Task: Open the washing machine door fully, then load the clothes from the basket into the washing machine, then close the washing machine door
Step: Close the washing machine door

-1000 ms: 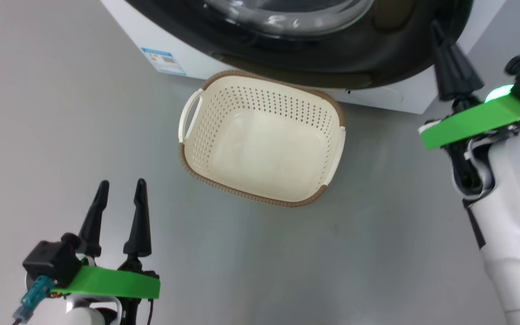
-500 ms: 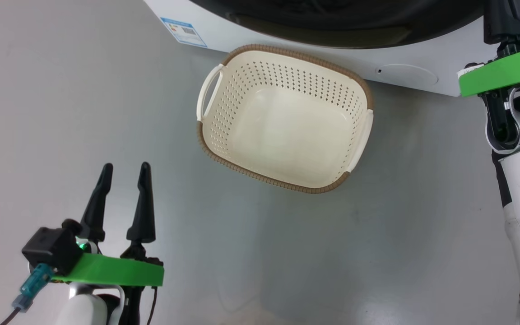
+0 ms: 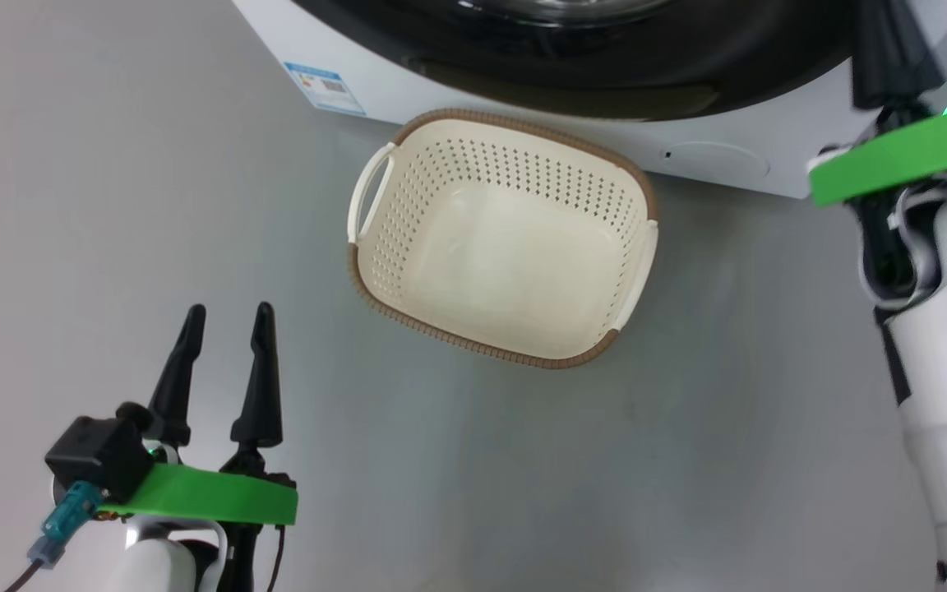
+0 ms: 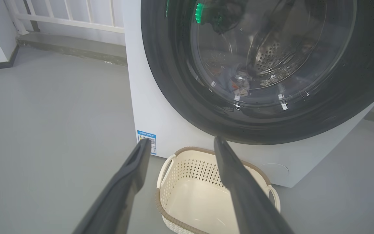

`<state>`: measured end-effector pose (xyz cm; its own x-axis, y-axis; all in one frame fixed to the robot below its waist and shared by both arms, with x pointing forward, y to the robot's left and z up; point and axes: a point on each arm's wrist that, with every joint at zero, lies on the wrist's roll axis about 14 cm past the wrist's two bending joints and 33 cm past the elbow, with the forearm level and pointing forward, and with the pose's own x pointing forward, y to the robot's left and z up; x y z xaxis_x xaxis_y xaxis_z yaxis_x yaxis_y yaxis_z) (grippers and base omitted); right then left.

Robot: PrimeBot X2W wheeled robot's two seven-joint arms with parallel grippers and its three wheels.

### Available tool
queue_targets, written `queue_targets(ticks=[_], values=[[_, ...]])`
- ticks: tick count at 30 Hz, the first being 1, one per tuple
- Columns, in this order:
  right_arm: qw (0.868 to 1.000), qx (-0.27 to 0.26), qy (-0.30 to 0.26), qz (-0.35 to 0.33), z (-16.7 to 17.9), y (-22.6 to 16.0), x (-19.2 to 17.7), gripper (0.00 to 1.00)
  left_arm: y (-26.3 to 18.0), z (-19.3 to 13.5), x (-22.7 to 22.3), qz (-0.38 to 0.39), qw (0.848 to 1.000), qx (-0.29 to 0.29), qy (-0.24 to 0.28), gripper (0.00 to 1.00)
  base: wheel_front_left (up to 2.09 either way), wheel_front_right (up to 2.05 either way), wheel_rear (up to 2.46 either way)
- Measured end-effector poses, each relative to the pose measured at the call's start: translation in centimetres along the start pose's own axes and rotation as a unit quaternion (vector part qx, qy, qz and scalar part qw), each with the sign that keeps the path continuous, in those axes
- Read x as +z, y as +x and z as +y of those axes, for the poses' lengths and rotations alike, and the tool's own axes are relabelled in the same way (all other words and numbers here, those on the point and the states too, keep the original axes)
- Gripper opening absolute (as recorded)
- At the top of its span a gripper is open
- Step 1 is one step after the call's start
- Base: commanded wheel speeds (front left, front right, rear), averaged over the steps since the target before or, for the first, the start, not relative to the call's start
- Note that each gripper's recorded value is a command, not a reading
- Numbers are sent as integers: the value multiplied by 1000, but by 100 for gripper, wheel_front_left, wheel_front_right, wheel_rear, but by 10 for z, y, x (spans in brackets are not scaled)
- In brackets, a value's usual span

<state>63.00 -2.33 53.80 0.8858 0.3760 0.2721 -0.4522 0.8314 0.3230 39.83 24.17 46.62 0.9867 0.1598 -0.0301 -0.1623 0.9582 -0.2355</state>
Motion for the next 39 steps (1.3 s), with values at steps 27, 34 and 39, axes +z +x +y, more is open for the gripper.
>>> queue_targets(ticks=[27, 34, 39], values=[[988, -97, -39, 116, -39, -167, -14, 100, -8, -17, -14, 28, 998, -52, 34, 100, 0, 0, 0], [981, -148, -54, 113, -64, -208, 6, 100, -8, -29, -22, 41, 996, -78, 31, 100, 0, 0, 0], [975, -187, -63, 103, -81, -238, 23, 100, -4, -42, -24, 43, 993, -102, 33, 100, 0, 0, 0]])
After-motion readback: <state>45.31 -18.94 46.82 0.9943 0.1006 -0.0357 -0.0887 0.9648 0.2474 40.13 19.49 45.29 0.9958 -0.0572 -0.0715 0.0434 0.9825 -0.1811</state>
